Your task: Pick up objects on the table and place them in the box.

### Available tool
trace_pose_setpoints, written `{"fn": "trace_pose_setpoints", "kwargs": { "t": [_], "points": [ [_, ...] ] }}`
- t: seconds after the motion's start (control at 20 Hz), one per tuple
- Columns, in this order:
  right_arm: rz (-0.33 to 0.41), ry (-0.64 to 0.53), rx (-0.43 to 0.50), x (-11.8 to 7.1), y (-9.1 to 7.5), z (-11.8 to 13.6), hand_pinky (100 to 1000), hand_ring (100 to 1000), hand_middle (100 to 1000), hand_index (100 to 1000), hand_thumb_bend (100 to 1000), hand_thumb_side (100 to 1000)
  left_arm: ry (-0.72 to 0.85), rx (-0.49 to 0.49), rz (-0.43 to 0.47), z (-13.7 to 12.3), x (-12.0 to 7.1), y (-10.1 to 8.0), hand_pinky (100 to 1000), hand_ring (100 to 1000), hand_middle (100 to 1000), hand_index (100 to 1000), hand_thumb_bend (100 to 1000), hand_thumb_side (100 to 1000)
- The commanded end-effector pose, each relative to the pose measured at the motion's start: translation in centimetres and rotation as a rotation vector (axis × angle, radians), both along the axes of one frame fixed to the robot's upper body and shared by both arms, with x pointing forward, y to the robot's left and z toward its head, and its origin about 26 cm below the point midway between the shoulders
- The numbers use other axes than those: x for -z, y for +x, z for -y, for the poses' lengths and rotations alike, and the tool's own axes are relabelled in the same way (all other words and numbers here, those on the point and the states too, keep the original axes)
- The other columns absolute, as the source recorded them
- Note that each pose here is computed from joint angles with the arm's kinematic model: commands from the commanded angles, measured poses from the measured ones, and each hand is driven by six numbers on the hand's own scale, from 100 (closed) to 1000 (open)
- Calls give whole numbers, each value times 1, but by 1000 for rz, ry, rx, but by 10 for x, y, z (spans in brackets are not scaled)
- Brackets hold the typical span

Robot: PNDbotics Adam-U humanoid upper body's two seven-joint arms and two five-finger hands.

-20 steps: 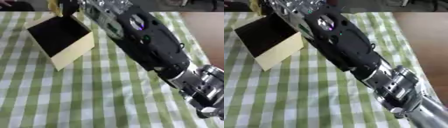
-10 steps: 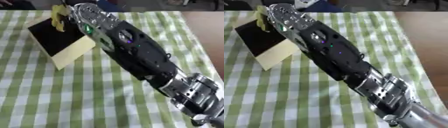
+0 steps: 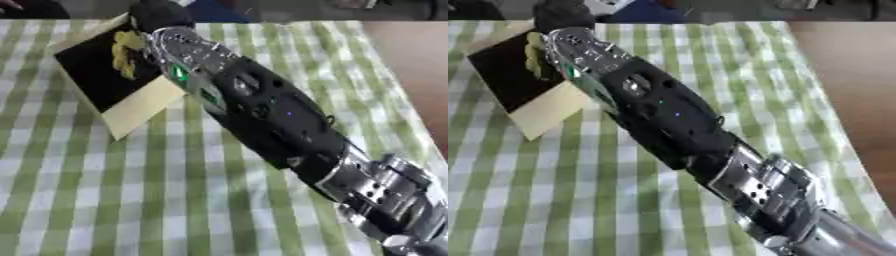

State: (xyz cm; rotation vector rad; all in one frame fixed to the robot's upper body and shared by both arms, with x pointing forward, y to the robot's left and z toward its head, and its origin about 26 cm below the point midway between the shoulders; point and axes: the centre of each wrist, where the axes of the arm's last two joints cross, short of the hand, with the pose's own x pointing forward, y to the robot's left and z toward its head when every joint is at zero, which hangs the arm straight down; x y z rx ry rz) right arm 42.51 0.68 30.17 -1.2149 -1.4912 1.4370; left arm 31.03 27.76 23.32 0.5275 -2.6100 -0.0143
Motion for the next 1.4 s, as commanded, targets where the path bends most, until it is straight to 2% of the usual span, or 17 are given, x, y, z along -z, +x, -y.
{"fn": "trace_pose_setpoints", "kwargs": {
  "t": [0.05,0.35,0.45,0.5,0.7,0.9,0.95,1.1,1.2,1.3,1.4],
  "points": [
    [44,-43,-15,-16,-9,-6,834,846,742,790,100,237,10,2,28,-1,-7,-4,457,514,599,835,100,826],
    [100,-128,13,-29,-17,-9,857,924,837,825,100,250,9,3,24,-1,-7,-4,458,514,599,835,100,825],
    [106,-161,30,-31,-18,-9,864,948,857,831,100,366,9,5,24,-1,-6,-4,458,513,599,835,100,825],
    [106,-178,38,-31,-19,-9,868,963,868,836,100,479,9,5,24,-1,-6,-4,458,513,599,835,100,824],
    [110,-223,61,-34,-20,-9,875,979,876,852,100,620,7,4,22,-1,-6,-4,458,513,599,836,100,824],
    [106,-241,62,-36,-23,-10,880,989,881,867,100,967,6,5,20,-1,-5,-4,459,513,599,837,100,822],
    [107,-242,61,-36,-23,-11,882,991,885,876,100,1000,6,6,19,-1,-5,-4,459,513,599,837,100,822],
    [100,-230,49,-38,-25,-11,889,980,881,898,100,1000,4,5,15,-1,-4,-4,459,513,600,838,100,809],
    [94,-207,32,-40,-27,-12,894,973,872,906,100,879,4,6,11,-1,-4,-4,459,512,599,838,100,804],
    [83,-177,4,-41,-29,-13,903,964,870,919,100,712,2,10,9,0,-4,-4,459,512,599,839,100,804],
    [72,-144,-19,-42,-31,-14,905,953,858,920,100,694,1,13,8,-1,-4,-4,459,512,598,839,100,804]
  ]
}}
